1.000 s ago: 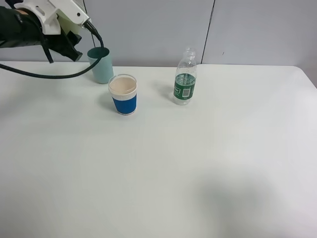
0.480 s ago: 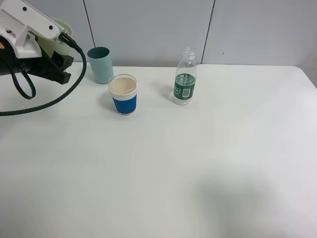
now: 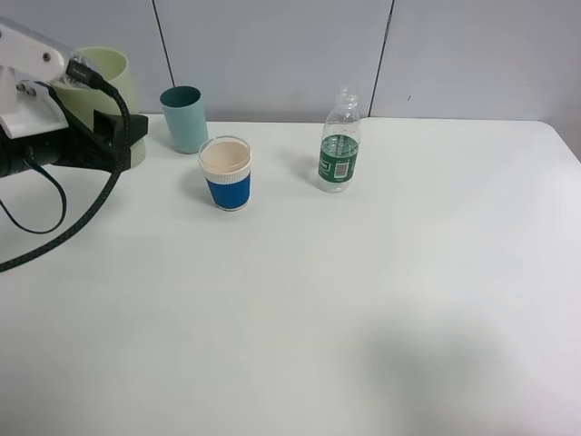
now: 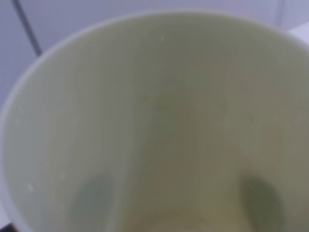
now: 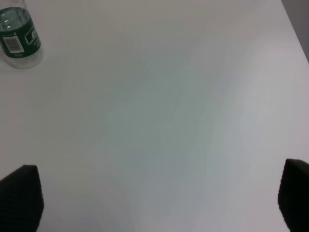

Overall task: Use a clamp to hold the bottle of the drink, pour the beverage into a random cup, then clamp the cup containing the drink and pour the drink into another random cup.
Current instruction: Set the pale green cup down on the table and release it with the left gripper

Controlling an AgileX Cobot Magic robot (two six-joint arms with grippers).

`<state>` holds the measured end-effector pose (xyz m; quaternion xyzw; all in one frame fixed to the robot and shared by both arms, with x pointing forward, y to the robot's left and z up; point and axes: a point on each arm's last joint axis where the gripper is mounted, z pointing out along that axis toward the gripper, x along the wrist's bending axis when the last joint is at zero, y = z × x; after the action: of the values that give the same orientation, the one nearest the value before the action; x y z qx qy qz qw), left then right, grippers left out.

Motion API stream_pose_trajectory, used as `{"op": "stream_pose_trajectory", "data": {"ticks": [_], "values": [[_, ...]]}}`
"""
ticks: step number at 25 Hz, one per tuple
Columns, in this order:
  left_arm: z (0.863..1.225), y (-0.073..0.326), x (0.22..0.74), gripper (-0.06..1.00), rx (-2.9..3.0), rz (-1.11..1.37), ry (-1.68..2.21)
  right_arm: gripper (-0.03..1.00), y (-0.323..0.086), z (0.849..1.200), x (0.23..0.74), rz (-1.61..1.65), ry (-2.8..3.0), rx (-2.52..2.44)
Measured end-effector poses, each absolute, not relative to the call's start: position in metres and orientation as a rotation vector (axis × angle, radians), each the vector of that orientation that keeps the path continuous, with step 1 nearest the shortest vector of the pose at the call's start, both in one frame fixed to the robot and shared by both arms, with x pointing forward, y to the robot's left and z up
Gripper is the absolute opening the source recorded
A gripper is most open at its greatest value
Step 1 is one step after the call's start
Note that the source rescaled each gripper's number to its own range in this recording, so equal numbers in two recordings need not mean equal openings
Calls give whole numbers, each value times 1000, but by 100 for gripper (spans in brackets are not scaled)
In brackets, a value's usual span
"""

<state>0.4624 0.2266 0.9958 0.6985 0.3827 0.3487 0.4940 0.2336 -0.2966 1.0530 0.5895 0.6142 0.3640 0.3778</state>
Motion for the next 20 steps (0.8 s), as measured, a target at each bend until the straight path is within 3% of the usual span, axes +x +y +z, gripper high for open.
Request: {"op": "stream_pose_trajectory", "data": {"ticks": [20], "values": [[951,206,457,4,1825,588,774,94,-297,1053,234,930,1570,1507]]}}
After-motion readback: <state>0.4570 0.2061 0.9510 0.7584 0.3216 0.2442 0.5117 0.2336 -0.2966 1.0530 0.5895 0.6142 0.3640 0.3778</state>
